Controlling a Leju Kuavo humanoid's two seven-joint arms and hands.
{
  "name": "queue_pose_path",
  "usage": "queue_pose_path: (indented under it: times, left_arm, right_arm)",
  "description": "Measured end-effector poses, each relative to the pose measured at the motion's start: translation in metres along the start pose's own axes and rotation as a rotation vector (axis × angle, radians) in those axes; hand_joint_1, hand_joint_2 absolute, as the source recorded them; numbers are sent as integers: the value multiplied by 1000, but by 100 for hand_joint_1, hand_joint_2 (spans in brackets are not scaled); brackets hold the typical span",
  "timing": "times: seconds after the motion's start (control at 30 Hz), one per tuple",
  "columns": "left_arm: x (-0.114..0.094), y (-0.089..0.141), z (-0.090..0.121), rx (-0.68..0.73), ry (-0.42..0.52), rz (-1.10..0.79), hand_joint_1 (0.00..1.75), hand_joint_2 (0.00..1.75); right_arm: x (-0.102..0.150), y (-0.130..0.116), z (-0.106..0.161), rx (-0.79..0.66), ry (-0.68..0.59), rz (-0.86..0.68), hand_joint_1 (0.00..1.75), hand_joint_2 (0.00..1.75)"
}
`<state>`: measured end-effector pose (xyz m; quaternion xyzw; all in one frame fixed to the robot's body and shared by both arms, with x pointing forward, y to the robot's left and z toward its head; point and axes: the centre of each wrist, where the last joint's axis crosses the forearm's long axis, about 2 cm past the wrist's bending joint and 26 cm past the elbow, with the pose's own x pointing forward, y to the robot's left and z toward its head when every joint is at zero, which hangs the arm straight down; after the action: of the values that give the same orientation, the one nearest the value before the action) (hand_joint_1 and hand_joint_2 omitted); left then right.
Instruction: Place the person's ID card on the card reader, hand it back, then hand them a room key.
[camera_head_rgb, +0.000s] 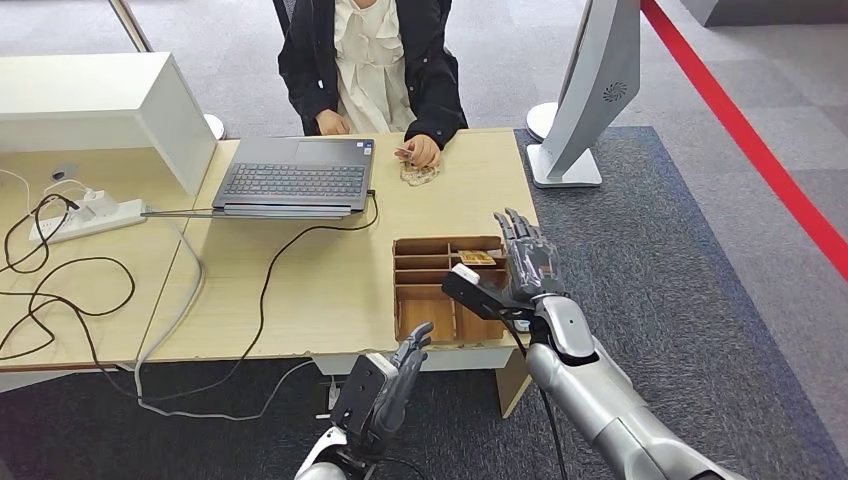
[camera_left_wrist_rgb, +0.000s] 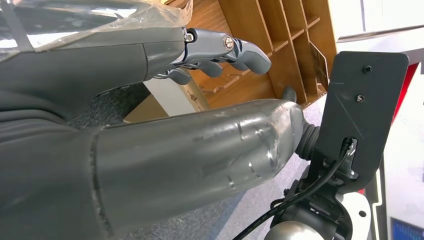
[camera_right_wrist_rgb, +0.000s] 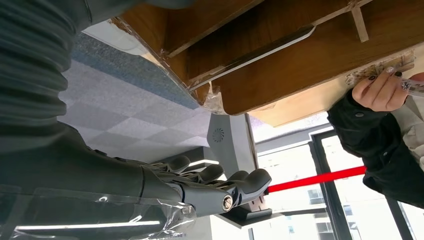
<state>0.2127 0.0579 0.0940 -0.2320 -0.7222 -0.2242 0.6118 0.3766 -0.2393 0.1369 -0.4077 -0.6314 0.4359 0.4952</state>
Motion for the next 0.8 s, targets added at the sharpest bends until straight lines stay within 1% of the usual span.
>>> queue_pose_path:
  times: [0.8]
  left_arm:
    - [-1, 0, -1, -5, 2, -10, 0, 0]
  right_arm:
    - [14, -1, -5, -4, -51, -13, 0, 175]
